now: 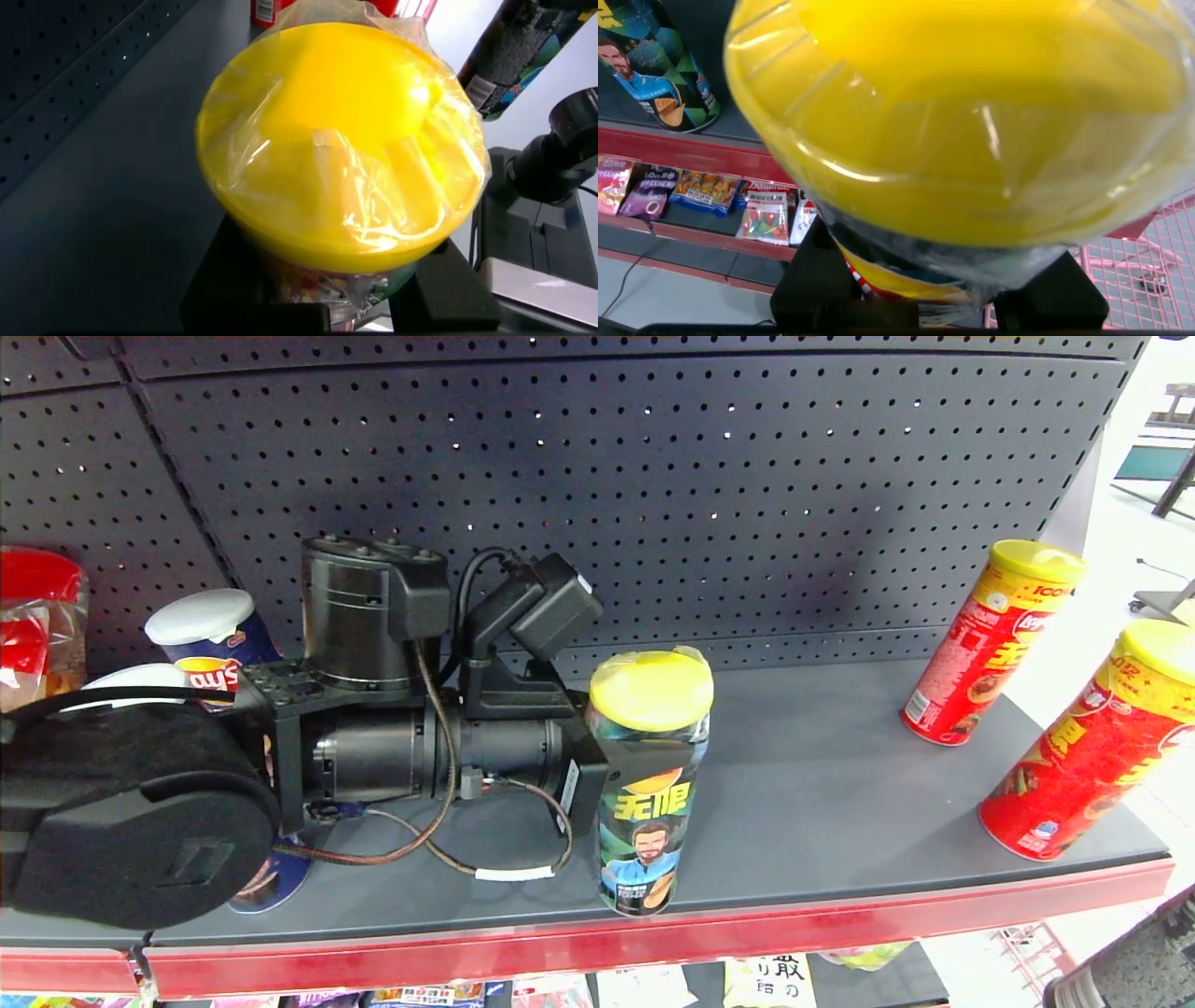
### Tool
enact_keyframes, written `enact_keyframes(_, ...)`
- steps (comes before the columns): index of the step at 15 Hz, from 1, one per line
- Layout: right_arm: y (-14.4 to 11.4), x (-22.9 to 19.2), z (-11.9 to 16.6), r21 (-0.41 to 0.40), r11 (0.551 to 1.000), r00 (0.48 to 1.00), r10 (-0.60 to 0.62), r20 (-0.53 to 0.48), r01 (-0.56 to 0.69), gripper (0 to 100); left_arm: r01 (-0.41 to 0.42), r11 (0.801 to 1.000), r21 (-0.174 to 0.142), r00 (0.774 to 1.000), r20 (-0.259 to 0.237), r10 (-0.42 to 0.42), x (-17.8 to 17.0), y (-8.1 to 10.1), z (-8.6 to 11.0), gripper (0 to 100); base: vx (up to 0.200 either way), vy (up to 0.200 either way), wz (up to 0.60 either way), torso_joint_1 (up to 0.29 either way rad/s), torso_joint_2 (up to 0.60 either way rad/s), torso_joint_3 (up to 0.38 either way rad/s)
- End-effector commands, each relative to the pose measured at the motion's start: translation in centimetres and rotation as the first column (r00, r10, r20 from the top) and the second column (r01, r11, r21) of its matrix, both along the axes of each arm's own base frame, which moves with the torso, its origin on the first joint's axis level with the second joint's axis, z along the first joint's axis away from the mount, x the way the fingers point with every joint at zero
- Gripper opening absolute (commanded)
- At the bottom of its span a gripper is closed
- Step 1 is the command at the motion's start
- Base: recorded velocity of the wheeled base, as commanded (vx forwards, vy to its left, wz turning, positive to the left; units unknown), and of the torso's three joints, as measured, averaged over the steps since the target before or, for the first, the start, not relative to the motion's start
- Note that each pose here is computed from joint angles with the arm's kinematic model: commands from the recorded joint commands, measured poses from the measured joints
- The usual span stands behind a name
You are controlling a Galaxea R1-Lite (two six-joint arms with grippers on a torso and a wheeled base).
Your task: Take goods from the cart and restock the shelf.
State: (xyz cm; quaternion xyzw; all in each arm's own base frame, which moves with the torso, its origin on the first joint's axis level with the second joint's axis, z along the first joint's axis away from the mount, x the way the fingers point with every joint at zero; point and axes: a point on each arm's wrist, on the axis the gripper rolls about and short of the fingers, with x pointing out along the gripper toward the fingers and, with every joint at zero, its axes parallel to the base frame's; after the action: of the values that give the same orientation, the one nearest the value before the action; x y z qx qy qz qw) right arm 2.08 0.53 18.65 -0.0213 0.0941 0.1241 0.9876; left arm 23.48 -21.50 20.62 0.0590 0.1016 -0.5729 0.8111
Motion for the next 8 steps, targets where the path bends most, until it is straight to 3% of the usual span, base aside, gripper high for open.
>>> enact_keyframes(1,0.00,0.00,0.00,0.000,1.000,1.000,0.001,0.000,-0.001,0,0.007,1.000,0.006,1.000,-0.001,-0.007,-0.09,-0.24,-0.19,0,0.000,0.000,0.00,0.000,0.00,0.000)
enact_keyframes(5,0.01,0.03,-0.01,0.000,1.000,1.000,0.001,-0.002,-0.001,0,0.009,1.000,0.013,1.000,0.001,-0.009,-0.29,-0.32,-0.35,0,0.000,0.000,0.00,0.000,0.00,0.000)
enact_keyframes(6,0.01,0.03,-0.01,0.000,1.000,1.000,0.001,-0.002,-0.001,0,0.009,1.000,0.011,1.000,0.006,-0.009,-0.33,-0.28,-0.21,100,0.000,0.000,0.00,0.000,0.00,0.000)
enact_keyframes(8,0.01,0.03,-0.01,0.000,1.000,1.000,0.001,-0.002,-0.001,0,-0.011,1.000,0.013,1.000,0.009,0.011,-0.38,-0.19,-0.16,100,0.000,0.000,0.00,0.000,0.00,0.000)
